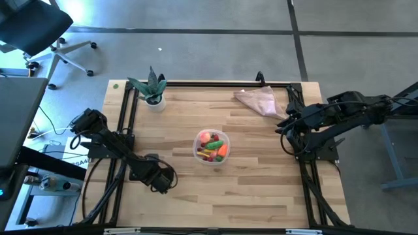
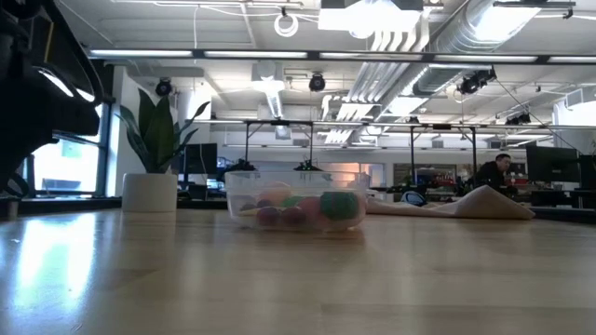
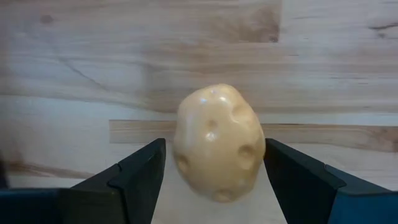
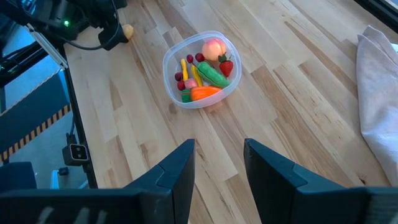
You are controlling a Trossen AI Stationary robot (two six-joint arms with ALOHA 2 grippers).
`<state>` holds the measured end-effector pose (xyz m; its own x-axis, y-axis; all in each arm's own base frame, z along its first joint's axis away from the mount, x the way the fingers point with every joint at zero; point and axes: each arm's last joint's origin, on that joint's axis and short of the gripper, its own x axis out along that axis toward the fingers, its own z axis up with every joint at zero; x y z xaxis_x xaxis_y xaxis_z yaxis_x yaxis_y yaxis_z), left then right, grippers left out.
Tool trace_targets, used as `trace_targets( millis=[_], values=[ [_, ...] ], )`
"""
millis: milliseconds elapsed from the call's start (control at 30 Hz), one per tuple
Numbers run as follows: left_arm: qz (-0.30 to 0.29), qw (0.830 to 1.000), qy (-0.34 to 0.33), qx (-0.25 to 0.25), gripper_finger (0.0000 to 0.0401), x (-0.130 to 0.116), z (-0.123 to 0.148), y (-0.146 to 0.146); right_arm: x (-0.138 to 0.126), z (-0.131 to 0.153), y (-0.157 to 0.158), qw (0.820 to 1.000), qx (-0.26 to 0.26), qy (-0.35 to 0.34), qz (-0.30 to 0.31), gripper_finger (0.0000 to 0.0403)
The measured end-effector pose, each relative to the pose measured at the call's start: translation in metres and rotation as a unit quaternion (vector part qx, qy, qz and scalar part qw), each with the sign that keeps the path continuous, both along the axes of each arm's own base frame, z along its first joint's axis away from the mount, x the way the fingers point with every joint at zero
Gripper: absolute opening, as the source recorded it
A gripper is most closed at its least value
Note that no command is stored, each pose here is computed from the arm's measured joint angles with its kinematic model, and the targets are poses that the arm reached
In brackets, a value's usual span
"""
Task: Pick and placing Produce into tupperware
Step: Put the brown potato into the transparent bin
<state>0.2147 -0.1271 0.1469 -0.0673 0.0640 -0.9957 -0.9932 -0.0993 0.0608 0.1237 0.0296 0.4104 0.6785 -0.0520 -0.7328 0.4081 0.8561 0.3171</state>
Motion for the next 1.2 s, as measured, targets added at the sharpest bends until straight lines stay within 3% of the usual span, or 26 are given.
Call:
trace_targets(
  millis=[933, 1200],
  values=[
    [0.019, 1.0, 0.006, 0.0, 0.0258, 0.0035, -0.009, -0.0022, 0.0, 0.0, 0.0, 1.0, 0.0, 0.0, 0.0, 0.013],
    [0.026, 1.0, 0.003, -0.001, 0.0206, 0.004, -0.009, -0.0026, 0.0, 0.0, 0.0, 1.0, 0.0, 0.0, 0.0, 0.013]
  ],
)
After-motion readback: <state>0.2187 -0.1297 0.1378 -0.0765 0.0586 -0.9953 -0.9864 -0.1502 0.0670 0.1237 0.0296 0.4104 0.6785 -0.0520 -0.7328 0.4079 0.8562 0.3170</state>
